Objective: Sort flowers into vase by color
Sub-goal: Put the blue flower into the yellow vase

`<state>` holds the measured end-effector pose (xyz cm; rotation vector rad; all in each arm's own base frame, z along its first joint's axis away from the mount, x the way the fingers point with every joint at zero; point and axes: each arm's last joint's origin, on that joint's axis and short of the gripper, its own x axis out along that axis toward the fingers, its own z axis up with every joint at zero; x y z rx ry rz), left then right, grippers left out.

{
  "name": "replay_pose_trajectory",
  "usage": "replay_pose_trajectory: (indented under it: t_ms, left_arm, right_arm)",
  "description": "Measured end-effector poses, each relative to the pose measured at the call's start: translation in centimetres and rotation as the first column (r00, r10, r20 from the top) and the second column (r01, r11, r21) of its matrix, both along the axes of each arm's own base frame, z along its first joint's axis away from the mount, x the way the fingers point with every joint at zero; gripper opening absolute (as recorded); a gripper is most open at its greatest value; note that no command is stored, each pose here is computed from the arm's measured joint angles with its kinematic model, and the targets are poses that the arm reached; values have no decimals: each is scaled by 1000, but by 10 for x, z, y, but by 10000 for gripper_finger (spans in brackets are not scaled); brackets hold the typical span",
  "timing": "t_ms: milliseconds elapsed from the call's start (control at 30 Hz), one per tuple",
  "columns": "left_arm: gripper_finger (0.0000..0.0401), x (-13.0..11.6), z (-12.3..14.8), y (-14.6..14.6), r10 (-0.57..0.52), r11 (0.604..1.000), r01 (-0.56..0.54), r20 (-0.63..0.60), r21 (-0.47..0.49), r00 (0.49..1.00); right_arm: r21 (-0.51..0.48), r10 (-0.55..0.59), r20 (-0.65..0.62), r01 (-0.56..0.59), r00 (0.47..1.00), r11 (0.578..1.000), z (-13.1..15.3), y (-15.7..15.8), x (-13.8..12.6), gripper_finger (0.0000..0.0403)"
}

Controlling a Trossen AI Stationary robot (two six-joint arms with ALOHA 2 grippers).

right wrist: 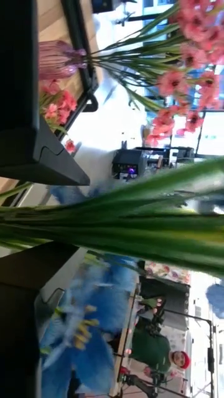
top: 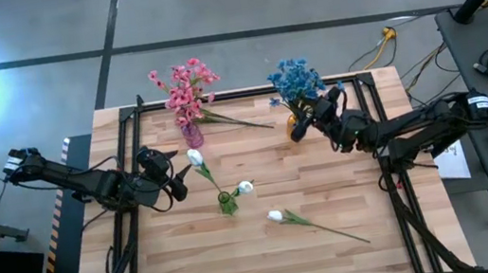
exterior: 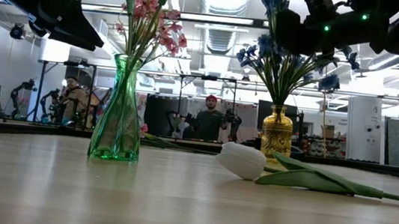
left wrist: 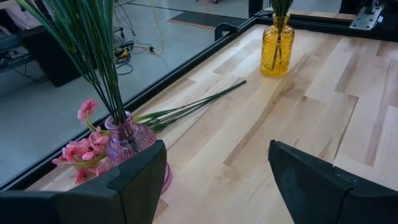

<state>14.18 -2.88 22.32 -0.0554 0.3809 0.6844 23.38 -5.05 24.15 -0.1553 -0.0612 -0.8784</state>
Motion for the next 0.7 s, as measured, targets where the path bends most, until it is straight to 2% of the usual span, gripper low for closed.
replay_pose_trajectory:
  t_ms: [267, 467, 700]
  left_arm:
    - [268, 0, 0, 0, 0, 1000, 0, 0, 0, 1000]
    - [268, 0, 0, 0, 0, 1000, 0, 0, 0, 1000]
    - [268, 0, 0, 0, 0, 1000, 0, -1, 0, 1000]
  right_arm:
    - [1, -3, 11, 3, 1000, 1000, 10, -1, 5, 127]
    - [47, -37, -54, 39, 998, 998, 4, -2, 7, 84]
    - [50, -40, -55, 43, 998, 998, 5, -2, 7, 38]
